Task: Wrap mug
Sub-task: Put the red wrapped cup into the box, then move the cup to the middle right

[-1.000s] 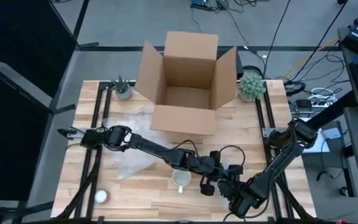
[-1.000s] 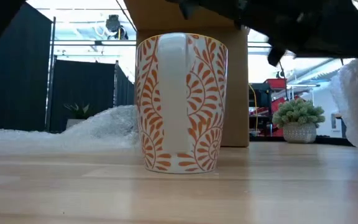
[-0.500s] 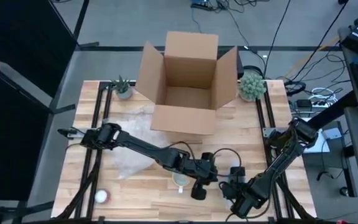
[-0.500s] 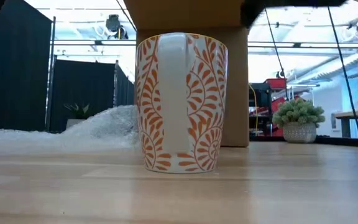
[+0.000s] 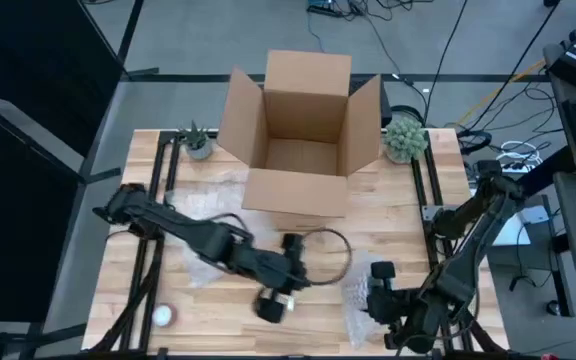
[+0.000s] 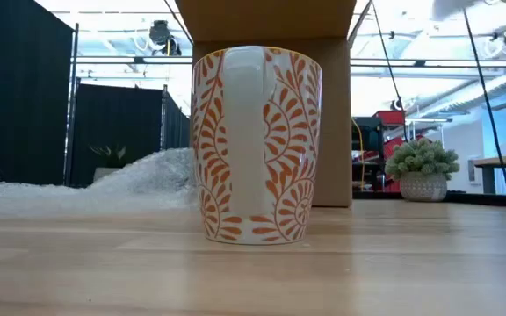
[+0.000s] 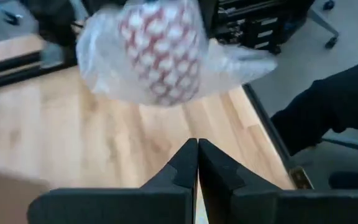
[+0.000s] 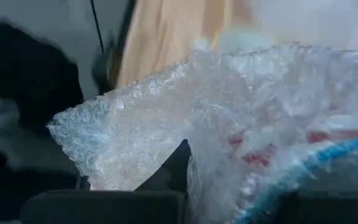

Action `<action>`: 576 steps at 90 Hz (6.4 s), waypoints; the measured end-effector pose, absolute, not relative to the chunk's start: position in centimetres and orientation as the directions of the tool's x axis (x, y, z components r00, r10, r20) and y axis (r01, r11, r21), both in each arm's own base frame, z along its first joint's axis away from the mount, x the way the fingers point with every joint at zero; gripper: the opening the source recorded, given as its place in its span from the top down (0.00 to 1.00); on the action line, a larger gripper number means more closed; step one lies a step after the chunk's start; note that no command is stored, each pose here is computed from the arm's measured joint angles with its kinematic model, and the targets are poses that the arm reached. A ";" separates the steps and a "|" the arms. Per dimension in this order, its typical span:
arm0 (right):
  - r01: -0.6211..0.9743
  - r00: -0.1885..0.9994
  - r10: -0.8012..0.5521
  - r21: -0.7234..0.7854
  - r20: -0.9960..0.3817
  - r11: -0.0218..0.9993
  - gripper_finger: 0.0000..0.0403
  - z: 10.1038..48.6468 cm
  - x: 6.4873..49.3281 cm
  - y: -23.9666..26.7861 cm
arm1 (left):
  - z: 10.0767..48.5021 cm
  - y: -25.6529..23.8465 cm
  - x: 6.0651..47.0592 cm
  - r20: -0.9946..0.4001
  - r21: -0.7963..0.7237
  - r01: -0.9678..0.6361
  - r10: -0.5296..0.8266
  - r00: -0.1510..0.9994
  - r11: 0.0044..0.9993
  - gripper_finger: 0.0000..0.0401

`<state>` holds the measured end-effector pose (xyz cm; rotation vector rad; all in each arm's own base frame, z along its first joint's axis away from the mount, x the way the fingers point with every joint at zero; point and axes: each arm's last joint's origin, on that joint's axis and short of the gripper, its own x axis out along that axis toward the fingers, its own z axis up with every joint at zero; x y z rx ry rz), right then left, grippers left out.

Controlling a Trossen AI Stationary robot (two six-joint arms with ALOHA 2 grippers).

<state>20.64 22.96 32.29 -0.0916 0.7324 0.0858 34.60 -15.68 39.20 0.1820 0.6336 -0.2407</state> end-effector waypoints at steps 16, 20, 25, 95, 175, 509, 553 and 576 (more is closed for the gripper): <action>-0.214 0.868 0.098 -0.188 -0.487 0.959 0.95 35.9 22.5 21.4 | 43.0 -14.2 29.1 -0.587 0.106 0.247 -0.140 0.797 0.963 1.00; -0.226 0.898 0.104 -0.244 -0.428 0.943 0.95 36.8 23.1 20.9 | 43.6 -13.8 27.9 -0.581 0.109 0.232 -0.127 0.804 0.967 1.00; -0.217 0.929 0.095 -0.318 -0.358 0.923 0.95 38.0 23.8 19.9 | 44.2 -13.2 26.7 -0.572 0.108 0.214 -0.115 0.812 0.971 1.00; 0.383 0.607 -0.689 -0.614 -0.396 0.691 0.95 42.3 33.5 -8.6 | 37.6 -7.8 18.9 -0.544 0.079 0.060 -0.007 0.839 0.995 1.00; 0.443 0.266 -0.189 -0.054 -0.945 0.895 0.92 22.4 39.8 -20.0 | 32.6 -8.0 20.2 -0.526 0.086 0.065 -0.010 0.850 0.994 1.00; 0.248 0.004 -0.150 -0.145 -0.989 0.958 1.00 24.4 25.9 14.0 | 21.0 -8.1 17.8 -0.768 -0.104 -0.208 0.055 0.639 0.973 0.73; 0.512 -0.029 -0.146 -0.140 -0.989 0.848 0.97 19.7 18.6 6.6 | 21.0 -8.1 17.8 -0.760 -0.088 -0.228 0.082 0.645 0.970 0.73; 0.531 -0.007 -0.171 -0.149 -0.985 0.834 0.87 19.6 18.5 5.8 | 21.0 -8.1 17.8 -0.760 -0.089 -0.229 0.082 0.645 0.969 0.73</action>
